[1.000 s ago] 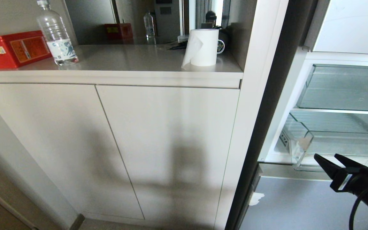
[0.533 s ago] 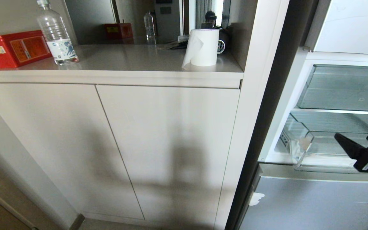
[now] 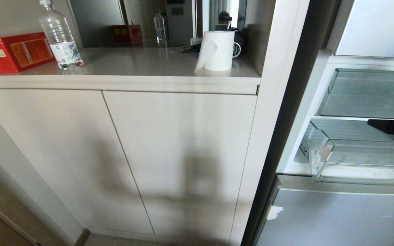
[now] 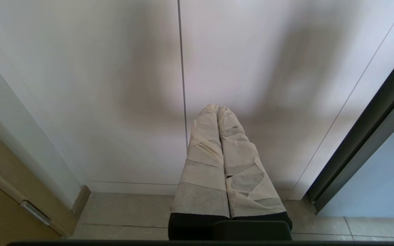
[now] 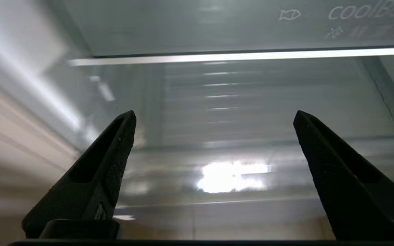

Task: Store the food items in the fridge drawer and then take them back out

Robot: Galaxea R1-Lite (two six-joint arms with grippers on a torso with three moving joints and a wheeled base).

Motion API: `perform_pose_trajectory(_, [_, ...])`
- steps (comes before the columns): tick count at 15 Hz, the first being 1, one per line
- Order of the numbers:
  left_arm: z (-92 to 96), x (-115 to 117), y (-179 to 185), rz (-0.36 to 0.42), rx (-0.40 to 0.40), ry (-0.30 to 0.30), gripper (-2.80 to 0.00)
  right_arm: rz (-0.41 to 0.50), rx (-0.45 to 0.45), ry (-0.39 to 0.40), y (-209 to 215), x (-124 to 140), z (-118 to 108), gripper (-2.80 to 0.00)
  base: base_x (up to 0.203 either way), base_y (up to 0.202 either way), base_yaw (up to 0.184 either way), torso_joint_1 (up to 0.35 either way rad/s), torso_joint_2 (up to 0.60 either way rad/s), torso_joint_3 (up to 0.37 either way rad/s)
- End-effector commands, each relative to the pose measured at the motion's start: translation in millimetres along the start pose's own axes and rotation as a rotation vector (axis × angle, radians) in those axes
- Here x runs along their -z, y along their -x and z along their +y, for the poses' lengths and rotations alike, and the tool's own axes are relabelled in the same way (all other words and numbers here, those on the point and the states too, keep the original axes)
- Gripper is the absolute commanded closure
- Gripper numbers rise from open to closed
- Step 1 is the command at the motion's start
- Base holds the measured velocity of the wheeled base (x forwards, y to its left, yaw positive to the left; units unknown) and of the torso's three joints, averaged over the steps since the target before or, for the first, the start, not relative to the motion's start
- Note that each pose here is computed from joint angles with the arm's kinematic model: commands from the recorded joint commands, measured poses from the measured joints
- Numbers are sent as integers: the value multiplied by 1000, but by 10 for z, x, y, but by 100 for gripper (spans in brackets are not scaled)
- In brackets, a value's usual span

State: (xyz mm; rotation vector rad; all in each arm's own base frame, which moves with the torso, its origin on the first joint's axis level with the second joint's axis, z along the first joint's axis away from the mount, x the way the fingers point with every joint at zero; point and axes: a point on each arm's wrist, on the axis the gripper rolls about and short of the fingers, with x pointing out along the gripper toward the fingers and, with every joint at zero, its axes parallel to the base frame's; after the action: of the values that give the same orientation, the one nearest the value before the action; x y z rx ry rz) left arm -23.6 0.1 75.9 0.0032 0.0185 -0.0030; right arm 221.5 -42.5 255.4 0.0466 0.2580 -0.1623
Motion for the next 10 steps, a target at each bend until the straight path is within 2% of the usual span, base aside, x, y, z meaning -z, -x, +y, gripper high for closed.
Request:
perform_pose_trajectory(1, [0,0,0,0,0,0,0,90,30,-5,-437,51,-102,-280,0,0,0,0,0,0])
perform_pose_trajectory(5, [0,0,0,0,0,0,0,66,26,-5,-755,82,-190,-280,0,0,0,0,0,0])
perform_pose_trajectory(10, [0,0,0,0,0,0,0,88,33,-6,-1107,151,-250,-280,0,0,0,0,0,0])
